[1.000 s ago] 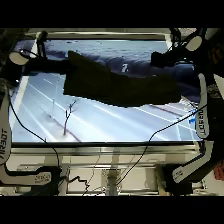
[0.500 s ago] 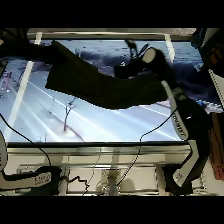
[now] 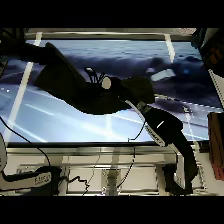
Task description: Fold the clothes and pants, and hang the long-sleeved shirts on hangers.
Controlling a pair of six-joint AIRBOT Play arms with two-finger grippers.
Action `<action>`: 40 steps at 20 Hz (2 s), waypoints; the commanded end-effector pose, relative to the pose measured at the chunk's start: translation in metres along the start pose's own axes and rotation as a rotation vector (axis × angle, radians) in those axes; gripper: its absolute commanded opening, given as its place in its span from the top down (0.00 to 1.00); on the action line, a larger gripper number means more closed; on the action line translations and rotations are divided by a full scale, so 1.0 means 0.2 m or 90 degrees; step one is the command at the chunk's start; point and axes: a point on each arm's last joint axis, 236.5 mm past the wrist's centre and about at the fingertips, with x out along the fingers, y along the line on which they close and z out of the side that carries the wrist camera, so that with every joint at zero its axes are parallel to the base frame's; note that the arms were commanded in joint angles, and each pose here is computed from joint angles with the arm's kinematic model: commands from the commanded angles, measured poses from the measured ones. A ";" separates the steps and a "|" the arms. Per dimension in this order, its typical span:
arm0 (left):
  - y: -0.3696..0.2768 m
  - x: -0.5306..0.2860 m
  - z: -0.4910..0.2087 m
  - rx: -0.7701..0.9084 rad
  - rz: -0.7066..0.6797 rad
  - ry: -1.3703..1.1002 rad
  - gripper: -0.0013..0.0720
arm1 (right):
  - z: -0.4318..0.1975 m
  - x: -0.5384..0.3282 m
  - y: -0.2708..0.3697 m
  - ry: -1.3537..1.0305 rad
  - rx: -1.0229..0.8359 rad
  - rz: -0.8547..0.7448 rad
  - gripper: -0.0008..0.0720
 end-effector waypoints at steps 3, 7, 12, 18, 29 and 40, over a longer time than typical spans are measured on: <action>-0.07 0.05 0.05 0.015 -0.008 -0.022 0.96 | 0.10 -0.19 -0.29 -0.010 0.018 -0.061 0.95; -0.40 0.21 0.19 0.007 -0.122 -0.094 0.96 | 0.20 -0.67 -0.70 -0.033 0.089 -0.122 0.95; -0.87 0.65 0.17 -0.017 -0.213 -0.114 0.96 | 0.17 -1.24 -1.06 -0.059 0.177 -0.165 0.95; -1.38 1.12 -0.05 -0.041 -0.278 -0.135 0.81 | 0.03 -1.56 -1.36 -0.065 0.269 -0.193 0.95; -1.13 0.93 0.04 0.134 -0.174 -0.140 0.79 | -0.04 -1.71 -1.53 -0.058 0.193 -0.225 0.95; -0.87 1.37 -0.83 0.178 -0.115 0.255 0.96 | 0.03 -1.63 -1.51 -0.090 0.226 -0.213 0.11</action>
